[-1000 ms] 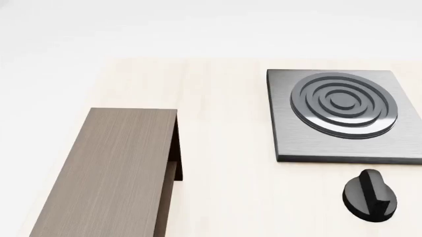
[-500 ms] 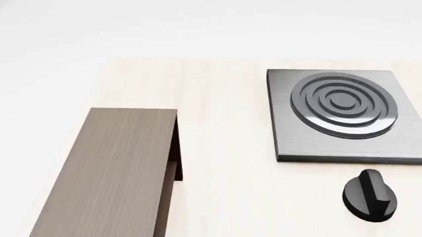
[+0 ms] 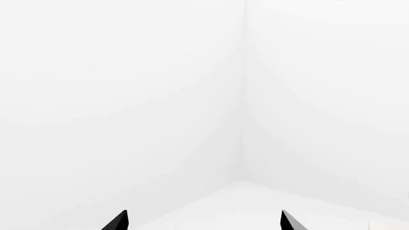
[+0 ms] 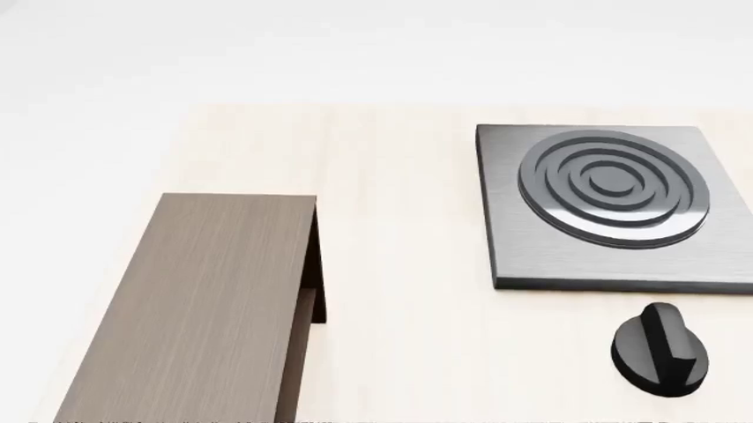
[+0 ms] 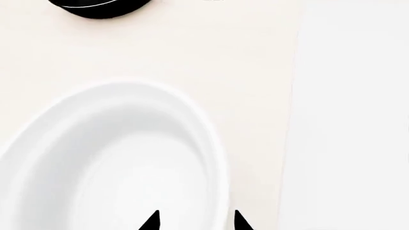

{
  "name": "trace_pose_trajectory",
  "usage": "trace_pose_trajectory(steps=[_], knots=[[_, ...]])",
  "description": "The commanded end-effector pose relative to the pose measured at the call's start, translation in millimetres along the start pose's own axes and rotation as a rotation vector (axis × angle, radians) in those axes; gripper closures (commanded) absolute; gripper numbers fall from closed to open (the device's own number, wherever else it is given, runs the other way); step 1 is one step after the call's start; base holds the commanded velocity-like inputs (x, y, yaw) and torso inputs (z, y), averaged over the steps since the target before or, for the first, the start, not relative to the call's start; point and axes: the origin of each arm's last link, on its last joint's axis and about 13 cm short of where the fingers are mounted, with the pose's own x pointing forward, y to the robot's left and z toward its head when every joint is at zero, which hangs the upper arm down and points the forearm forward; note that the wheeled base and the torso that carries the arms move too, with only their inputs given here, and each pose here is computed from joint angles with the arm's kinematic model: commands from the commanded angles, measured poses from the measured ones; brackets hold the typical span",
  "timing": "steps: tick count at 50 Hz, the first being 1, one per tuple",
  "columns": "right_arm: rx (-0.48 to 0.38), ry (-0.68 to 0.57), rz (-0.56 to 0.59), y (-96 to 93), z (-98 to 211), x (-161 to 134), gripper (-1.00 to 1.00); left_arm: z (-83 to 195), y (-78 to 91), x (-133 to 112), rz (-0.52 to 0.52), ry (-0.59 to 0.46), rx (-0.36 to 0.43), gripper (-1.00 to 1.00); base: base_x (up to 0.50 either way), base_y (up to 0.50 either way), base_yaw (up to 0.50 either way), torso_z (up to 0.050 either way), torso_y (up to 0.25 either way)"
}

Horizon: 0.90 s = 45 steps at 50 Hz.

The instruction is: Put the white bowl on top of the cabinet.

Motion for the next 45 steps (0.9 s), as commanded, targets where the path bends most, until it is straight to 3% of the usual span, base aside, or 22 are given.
trace_pose_trajectory(steps=[1,18,45], knots=[[-0.044,0.101,-0.056,-12.5,-25,13,1.0,1,0.2,0,-0.001,-0.004,-0.008,-1.0,0.0,0.0,0.0,0.0,0.0],[-0.022,0.105,-0.063,-16.5,-27,12,1.0,2,0.6,0,0.0,-0.012,-0.017,-1.0,0.0,0.0,0.0,-0.002,0.0],[0.057,0.066,-0.262,-29.7,-20,7,1.0,1,0.1,0,-0.002,-0.013,-0.018,-1.0,0.0,0.0,0.0,-0.002,0.0]])
